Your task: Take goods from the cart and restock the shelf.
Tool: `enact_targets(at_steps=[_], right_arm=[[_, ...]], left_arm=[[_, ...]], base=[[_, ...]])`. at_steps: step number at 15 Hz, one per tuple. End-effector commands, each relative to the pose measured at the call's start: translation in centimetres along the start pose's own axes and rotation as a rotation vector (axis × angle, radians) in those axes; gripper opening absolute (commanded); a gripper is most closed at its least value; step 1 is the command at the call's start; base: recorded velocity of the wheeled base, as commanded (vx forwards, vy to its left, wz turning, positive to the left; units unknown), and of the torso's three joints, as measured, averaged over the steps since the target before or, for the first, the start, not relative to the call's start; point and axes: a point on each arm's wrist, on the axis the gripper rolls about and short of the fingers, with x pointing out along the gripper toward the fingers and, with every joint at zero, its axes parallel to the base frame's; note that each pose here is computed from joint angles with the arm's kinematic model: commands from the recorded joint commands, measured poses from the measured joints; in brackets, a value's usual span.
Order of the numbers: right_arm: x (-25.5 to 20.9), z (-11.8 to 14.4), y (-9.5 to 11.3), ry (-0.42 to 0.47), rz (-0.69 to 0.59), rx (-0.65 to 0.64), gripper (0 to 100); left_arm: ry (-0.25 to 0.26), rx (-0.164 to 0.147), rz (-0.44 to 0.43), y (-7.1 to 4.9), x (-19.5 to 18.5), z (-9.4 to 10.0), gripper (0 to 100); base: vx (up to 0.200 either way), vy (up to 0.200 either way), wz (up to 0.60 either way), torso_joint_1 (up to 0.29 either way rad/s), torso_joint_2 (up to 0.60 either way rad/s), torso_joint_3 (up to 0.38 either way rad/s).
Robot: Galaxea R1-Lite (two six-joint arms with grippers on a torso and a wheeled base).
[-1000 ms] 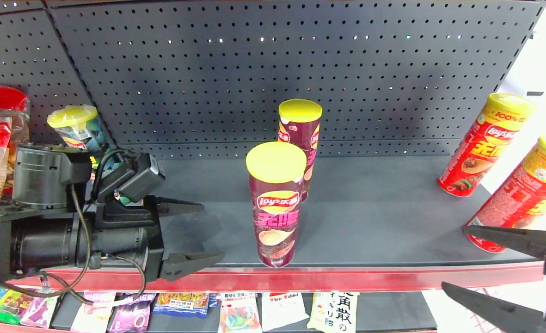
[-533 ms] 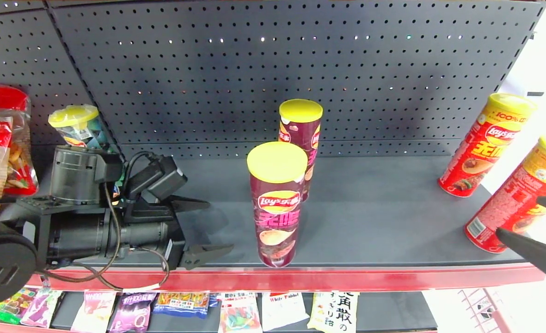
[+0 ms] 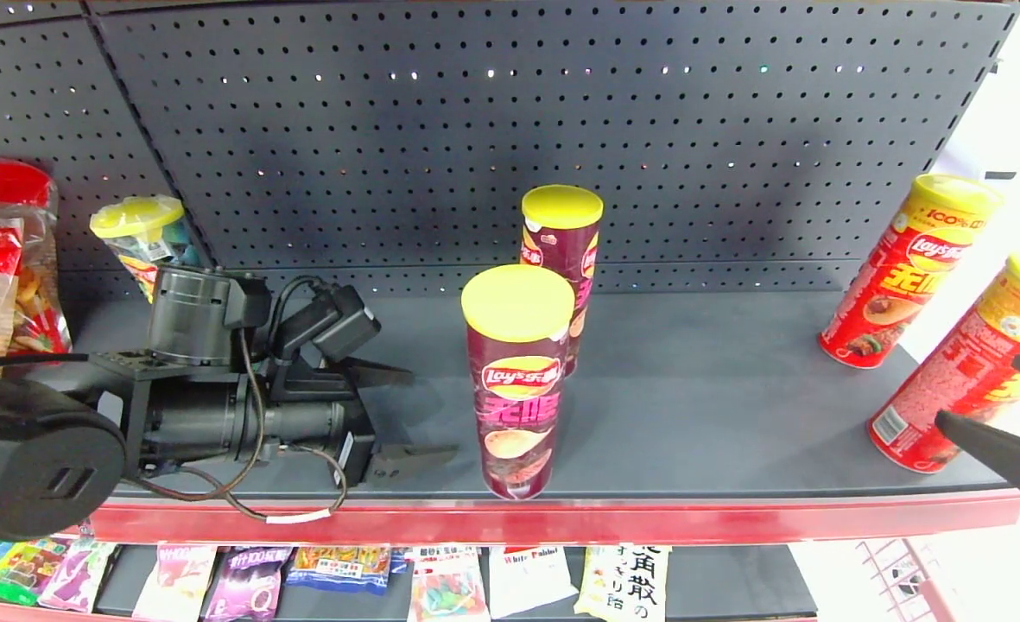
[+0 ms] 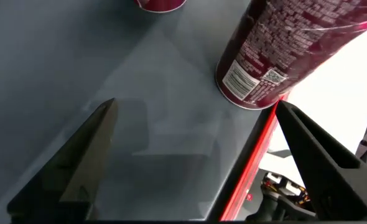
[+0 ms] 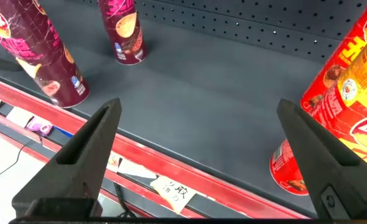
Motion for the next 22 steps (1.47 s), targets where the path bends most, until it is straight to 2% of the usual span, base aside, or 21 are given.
enact_targets(at_steps=[1,4,22], right_arm=[[0.2,0.0,0.0,0.007,0.001,0.000,100],[0.1,0.1,0.0,0.001,0.001,0.001,100],[0.1,0.3,0.0,-0.005,-0.001,0.000,100]], left_arm=[[0.006,-0.002,-0.011,0.0,0.5,-0.1,100],[0.011,0.002,-0.029,-0.2,1.1,0.0,100],[0.007,0.016,-0.044,0.8,3.7,0.8,100]], base=[[0.000,0.000,0.00,0.000,0.00,0.000],[0.000,0.000,0.00,0.000,0.00,0.000],[0.000,0.000,0.00,0.000,0.00,0.000]])
